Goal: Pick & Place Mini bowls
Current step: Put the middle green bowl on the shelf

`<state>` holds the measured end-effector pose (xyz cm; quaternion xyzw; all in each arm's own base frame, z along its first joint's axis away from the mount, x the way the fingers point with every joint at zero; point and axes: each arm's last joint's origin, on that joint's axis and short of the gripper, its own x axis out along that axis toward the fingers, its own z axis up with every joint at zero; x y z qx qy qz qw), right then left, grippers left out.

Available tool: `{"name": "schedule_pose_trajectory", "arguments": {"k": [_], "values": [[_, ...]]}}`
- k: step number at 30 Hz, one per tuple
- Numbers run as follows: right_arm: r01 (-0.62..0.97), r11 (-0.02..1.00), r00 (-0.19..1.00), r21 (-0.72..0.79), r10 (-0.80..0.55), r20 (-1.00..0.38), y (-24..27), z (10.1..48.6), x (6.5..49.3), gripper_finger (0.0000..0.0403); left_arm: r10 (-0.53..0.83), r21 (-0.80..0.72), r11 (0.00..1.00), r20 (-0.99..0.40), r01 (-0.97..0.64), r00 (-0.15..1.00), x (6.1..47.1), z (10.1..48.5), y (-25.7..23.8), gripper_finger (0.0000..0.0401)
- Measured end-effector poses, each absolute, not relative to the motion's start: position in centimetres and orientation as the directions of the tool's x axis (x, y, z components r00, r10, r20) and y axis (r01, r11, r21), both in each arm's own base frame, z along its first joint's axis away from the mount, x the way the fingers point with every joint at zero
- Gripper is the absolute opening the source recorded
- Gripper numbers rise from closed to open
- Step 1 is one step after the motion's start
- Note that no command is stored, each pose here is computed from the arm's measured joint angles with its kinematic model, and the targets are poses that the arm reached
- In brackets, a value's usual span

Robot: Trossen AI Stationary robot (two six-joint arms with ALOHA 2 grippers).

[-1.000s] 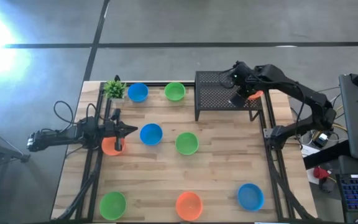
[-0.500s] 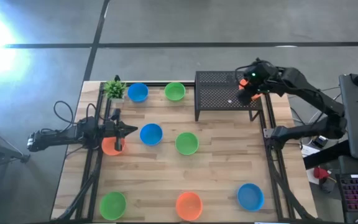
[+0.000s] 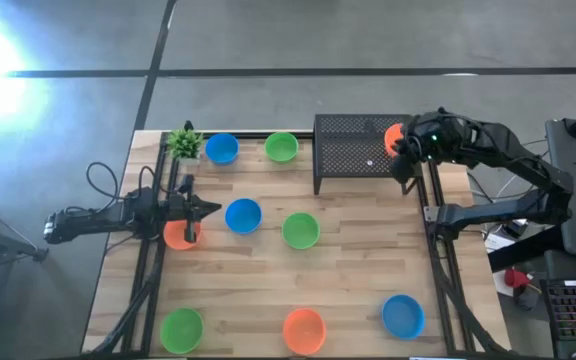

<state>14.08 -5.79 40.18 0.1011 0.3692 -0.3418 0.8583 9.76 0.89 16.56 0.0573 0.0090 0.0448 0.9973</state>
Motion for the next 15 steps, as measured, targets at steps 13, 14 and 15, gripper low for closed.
{"name": "schedule_pose_trajectory", "arguments": {"k": [13, 14, 15], "values": [[0.430, 0.900, 0.692, -0.071, -0.379, -0.614, -2.1, 40.9, 15.7, 0.0068, 0.090, 0.115, 0.989, -0.013, -0.088, 0.996, 9.8, 16.6, 0.9, 0.0000], [0.412, 0.908, 0.702, -0.071, -0.366, -0.610, -1.9, 40.9, 15.9, 0.0068, 0.091, 0.115, 0.989, -0.013, -0.089, 0.996, 9.8, 16.6, 0.9, 0.0000], [0.398, 0.915, 0.711, -0.069, -0.355, -0.607, -1.6, 40.9, 16.1, 0.0068, 0.090, 0.115, 0.989, -0.013, -0.088, 0.996, 9.8, 16.6, 0.9, 0.0000]]}}
